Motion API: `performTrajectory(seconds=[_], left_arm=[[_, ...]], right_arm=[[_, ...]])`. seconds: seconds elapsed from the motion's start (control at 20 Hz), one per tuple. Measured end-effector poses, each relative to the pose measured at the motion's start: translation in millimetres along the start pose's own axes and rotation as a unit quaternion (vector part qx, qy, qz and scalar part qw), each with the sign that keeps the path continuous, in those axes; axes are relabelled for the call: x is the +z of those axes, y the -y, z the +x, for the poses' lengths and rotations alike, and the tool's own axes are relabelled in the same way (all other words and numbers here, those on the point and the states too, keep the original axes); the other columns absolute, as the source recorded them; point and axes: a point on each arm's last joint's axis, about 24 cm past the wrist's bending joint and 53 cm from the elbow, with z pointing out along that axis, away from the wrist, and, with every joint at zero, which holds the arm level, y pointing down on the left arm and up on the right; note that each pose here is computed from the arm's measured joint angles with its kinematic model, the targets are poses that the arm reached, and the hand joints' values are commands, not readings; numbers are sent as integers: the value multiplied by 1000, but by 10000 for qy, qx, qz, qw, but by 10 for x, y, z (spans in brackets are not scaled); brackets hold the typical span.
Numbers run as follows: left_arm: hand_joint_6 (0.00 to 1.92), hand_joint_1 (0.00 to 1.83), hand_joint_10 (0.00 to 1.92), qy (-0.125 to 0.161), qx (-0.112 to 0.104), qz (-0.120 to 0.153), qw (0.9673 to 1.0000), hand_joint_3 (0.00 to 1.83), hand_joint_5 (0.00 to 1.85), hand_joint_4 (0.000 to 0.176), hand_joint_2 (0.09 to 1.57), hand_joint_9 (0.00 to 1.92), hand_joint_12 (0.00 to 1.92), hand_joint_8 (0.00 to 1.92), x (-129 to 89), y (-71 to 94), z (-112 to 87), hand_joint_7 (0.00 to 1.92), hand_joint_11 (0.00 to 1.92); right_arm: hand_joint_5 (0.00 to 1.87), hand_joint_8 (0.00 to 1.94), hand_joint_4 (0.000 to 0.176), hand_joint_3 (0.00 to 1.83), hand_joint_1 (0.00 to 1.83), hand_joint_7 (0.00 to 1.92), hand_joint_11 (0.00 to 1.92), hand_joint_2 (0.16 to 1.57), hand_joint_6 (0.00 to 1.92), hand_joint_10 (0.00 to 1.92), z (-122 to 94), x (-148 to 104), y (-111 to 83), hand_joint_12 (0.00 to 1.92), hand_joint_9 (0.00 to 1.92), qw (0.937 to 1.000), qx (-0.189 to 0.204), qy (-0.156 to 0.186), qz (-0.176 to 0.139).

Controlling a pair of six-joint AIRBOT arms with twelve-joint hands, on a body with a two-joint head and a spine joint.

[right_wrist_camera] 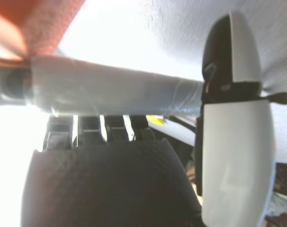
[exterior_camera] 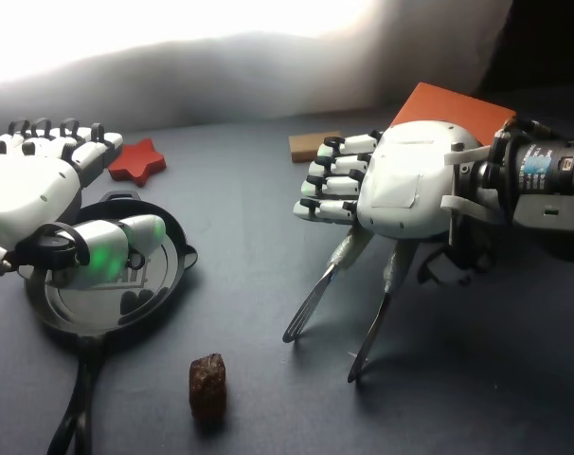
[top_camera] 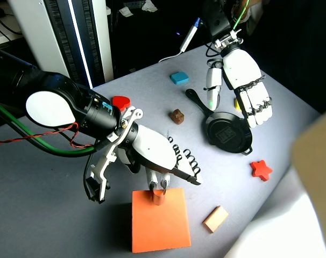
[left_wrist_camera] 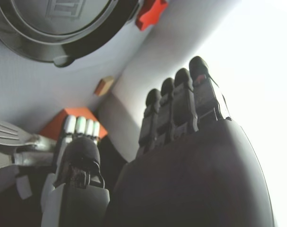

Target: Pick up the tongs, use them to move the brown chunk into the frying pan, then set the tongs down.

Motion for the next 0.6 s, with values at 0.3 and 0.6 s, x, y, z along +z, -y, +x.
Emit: performTrajectory(seconds=[0.3,0.6], left_arm=[[3,5,0,-57,1,-6,10000,1,78,1,1309,40,183,0,-1,-2,48,44,0],[10,0,5,-103,-14,20,9999,0,84,1,1305,57,245,4,2,24,98,61,0]], right_arm=[[0,0,0,0,953,0,8,919,0,0,35,30,1,4,0,10000,-47,29,-28],[45,11,0,26,997,31,25,981,18,6,29,30,-7,13,15,9999,-134,57,-45]])
